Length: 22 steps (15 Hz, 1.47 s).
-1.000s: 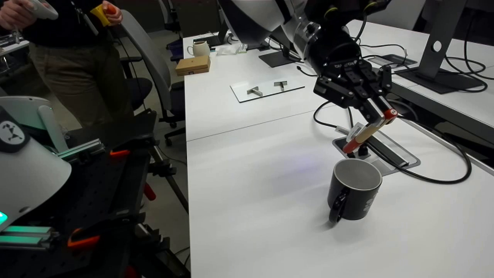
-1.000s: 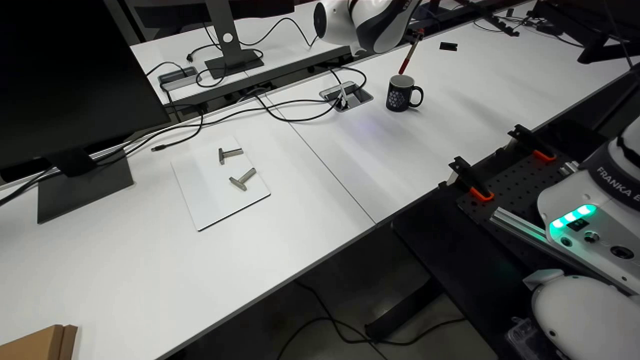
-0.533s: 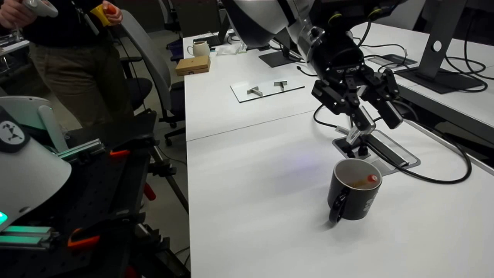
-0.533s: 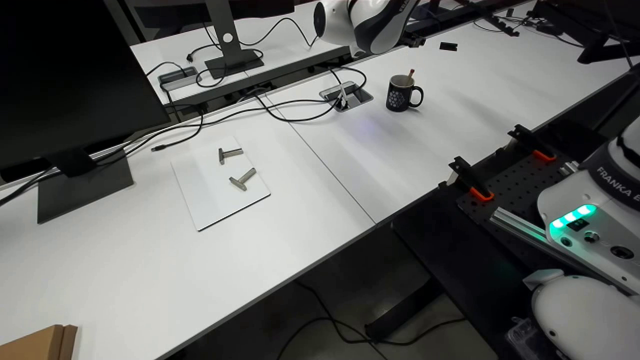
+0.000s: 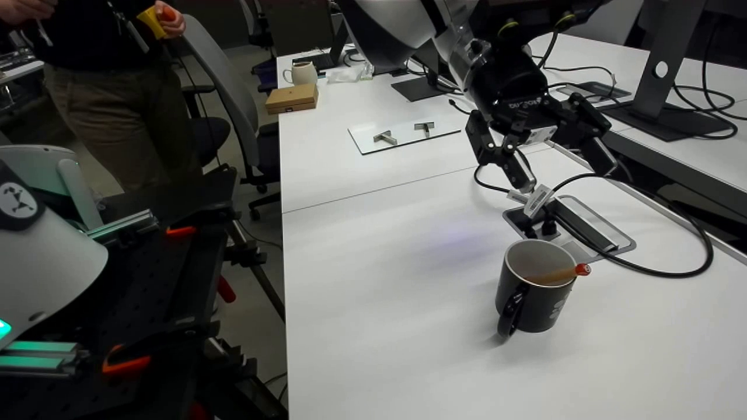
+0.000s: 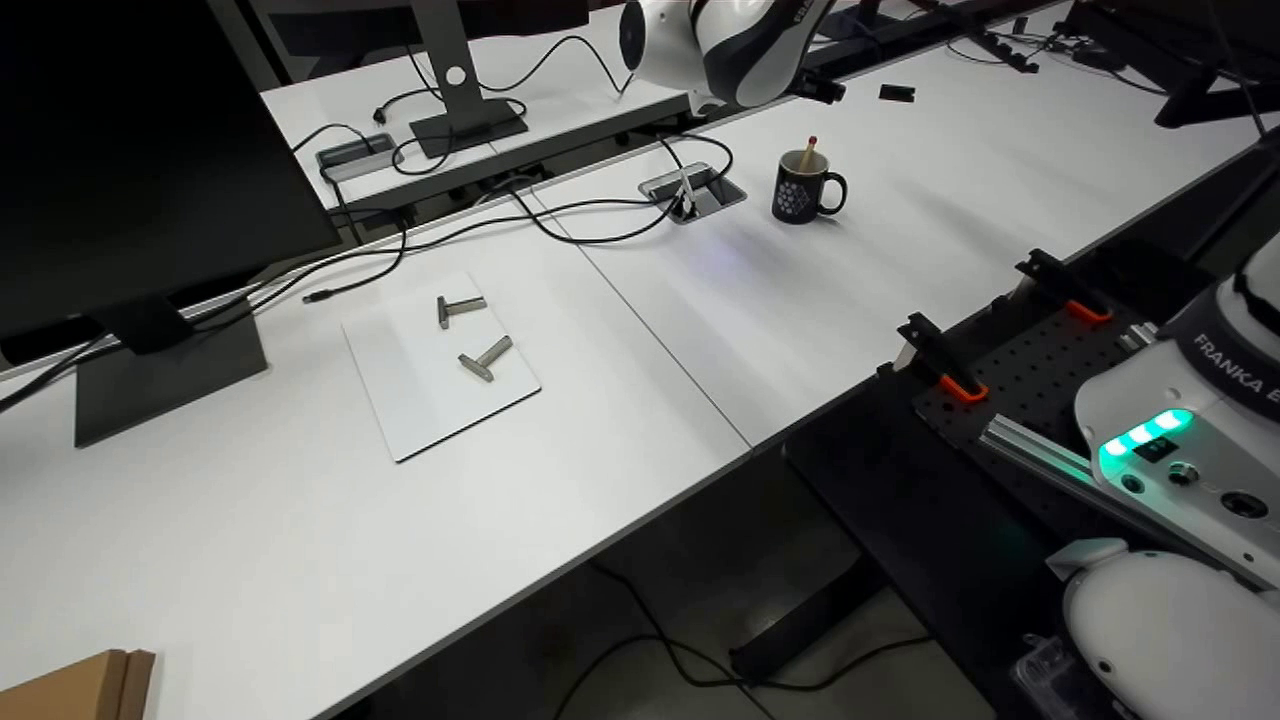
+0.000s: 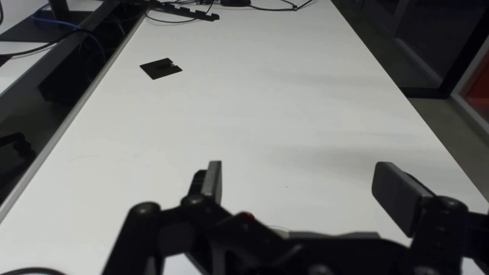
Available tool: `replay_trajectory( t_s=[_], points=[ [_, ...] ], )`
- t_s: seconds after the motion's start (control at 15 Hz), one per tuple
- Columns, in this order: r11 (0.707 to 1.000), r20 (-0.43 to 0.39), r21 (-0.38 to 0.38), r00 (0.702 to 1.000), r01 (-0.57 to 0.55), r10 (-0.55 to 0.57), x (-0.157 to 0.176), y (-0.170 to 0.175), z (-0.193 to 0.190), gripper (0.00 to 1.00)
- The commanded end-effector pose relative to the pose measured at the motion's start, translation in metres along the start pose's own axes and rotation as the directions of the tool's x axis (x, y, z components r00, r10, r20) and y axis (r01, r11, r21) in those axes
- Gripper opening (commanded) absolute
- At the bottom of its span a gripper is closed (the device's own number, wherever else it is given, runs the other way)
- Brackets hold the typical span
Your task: Put the marker in the black mug cup
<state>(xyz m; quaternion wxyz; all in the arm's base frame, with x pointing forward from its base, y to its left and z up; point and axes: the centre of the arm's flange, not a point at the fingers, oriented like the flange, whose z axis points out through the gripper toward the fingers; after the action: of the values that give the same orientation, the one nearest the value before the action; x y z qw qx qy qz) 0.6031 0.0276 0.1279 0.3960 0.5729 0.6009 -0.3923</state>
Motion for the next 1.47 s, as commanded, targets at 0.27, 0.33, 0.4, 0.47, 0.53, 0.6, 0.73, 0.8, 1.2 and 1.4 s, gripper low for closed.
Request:
replay_trajectory(
  t_s=[0.27,0.33,0.4,0.47,0.53,0.6,0.73,0.8,1.2,1.4],
  points=[
    [0.933,-0.124,-0.318,0.969,0.166,-0.214,0.010,-0.014,-0.051,1.00],
    [0.915,-0.133,-0.359,0.960,0.185,-0.247,0.013,-0.016,-0.053,1.00],
    [0.893,-0.139,-0.403,0.951,0.200,-0.276,0.015,-0.021,-0.053,1.00],
    [0.869,-0.142,-0.443,0.940,0.219,-0.309,0.018,-0.025,-0.054,1.00],
    [0.843,-0.140,-0.483,0.929,0.237,-0.342,0.020,-0.029,-0.055,1.00],
    [0.814,-0.137,-0.522,0.917,0.254,-0.374,0.022,-0.034,-0.055,1.00],
    [0.752,-0.126,-0.591,0.887,0.292,-0.444,0.026,-0.042,-0.053,1.00],
    [0.717,-0.117,-0.623,0.870,0.312,-0.480,0.027,-0.047,-0.052,1.00],
    [0.470,-0.006,-0.779,0.745,0.415,-0.667,0.031,-0.071,-0.047,1.00],
    [0.548,-0.058,-0.744,0.780,0.382,-0.624,0.045,-0.060,-0.049,1.00]
  ],
)
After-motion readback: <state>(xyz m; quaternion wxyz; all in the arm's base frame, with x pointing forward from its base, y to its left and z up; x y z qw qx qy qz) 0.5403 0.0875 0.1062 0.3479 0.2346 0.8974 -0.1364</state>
